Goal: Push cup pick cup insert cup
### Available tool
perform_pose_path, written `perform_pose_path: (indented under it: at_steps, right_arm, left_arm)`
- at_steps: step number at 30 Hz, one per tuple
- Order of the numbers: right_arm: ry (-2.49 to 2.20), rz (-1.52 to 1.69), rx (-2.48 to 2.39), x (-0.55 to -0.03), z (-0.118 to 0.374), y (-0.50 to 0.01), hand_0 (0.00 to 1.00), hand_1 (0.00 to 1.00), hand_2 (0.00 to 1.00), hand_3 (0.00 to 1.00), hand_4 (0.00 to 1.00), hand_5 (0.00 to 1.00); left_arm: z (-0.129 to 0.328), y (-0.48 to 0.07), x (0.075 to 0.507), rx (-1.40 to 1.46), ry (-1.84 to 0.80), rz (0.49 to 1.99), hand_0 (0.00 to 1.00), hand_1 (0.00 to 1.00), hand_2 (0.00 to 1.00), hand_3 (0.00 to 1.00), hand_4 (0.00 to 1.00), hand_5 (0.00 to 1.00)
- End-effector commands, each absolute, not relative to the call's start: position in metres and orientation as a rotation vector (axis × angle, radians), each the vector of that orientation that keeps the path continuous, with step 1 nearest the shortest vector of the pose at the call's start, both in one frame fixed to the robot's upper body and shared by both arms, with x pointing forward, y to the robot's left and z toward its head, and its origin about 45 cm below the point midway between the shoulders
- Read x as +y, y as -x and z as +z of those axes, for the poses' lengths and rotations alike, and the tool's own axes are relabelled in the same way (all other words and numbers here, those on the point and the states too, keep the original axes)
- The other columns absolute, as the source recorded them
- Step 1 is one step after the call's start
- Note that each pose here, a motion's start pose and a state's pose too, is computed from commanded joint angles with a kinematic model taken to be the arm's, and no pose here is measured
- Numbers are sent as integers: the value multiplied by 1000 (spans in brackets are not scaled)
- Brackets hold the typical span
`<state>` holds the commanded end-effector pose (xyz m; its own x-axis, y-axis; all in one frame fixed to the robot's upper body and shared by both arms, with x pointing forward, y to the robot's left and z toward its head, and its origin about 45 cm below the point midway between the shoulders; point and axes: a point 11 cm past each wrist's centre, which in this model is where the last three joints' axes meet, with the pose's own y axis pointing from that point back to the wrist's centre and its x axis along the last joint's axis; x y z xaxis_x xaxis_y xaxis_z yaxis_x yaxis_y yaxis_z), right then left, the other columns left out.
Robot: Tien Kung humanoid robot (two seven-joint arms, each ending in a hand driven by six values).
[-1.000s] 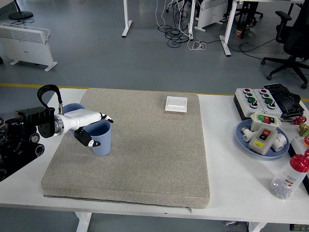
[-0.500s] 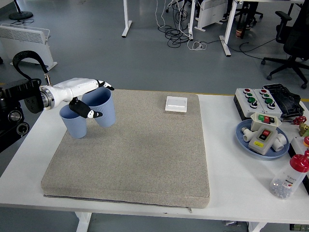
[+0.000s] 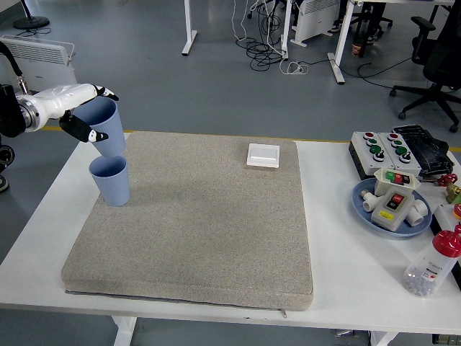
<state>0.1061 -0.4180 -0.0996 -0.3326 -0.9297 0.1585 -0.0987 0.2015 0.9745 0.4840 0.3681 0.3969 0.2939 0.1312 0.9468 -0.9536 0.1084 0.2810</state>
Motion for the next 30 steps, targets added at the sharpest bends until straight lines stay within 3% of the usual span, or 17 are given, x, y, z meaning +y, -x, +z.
perform_pose_path:
  at_steps: [30]
  right_arm:
    - [-998, -1228, -1631, -419, -98, -110, 774, 715, 716, 619, 286, 561]
  left_arm:
    - [365, -488, 369, -871, -1213, 938, 529, 582, 611, 677, 465, 2]
